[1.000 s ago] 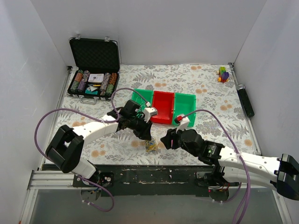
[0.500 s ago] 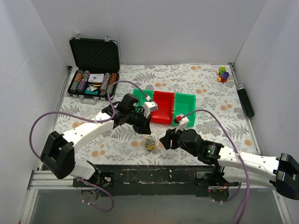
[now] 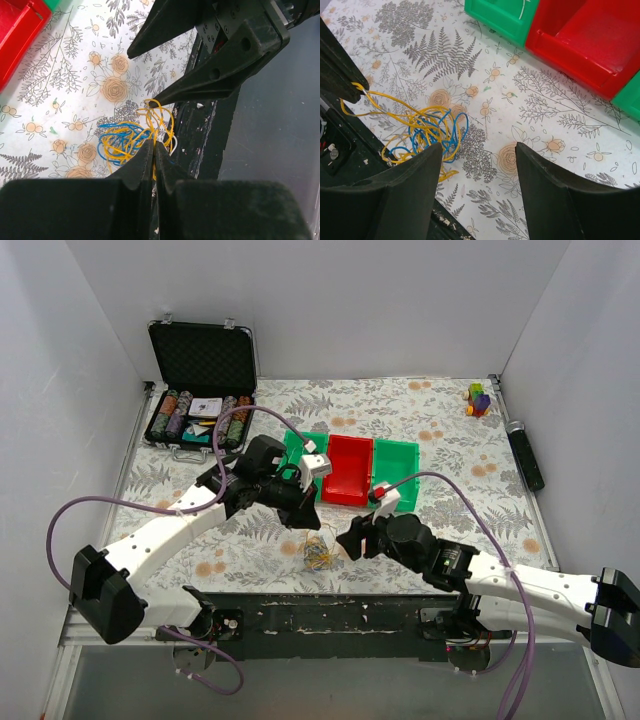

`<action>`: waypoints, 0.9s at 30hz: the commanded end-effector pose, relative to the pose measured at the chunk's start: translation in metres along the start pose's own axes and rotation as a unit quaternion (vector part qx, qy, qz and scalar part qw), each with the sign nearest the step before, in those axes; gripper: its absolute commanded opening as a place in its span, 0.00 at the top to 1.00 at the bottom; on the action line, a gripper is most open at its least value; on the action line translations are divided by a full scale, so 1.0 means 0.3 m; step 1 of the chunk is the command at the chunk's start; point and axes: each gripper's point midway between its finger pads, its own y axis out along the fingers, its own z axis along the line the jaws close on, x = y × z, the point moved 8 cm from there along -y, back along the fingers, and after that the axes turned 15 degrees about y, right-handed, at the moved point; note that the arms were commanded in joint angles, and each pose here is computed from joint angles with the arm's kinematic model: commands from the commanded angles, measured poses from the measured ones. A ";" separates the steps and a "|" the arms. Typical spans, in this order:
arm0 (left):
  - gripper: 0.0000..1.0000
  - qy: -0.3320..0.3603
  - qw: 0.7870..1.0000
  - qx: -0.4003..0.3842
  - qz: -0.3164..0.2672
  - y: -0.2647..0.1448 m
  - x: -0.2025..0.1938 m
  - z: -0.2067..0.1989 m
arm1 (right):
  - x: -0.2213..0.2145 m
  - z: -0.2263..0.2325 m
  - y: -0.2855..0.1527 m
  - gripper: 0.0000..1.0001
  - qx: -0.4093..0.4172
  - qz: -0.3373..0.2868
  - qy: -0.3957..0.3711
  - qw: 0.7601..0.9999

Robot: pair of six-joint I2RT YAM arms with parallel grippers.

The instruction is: Untangle the cables

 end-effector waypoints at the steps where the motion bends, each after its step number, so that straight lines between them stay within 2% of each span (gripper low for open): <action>1: 1.00 0.019 0.999 0.001 -0.037 -0.048 0.053 -0.036 | 0.101 0.106 -0.015 0.30 0.068 -0.038 -0.004 0.997; 12: 1.00 -0.013 0.997 0.050 -0.062 -0.027 0.080 0.003 | 0.124 0.165 -0.003 0.27 0.115 -0.035 -0.014 0.993; 21: 1.00 -0.037 0.995 0.021 -0.087 -0.052 0.146 -0.026 | 0.131 0.124 0.050 0.27 0.048 -0.068 -0.016 0.996; 27: 1.00 -0.043 0.993 -0.020 -0.108 -0.056 0.204 -0.041 | 0.122 0.176 0.070 0.26 0.104 -0.063 -0.036 0.992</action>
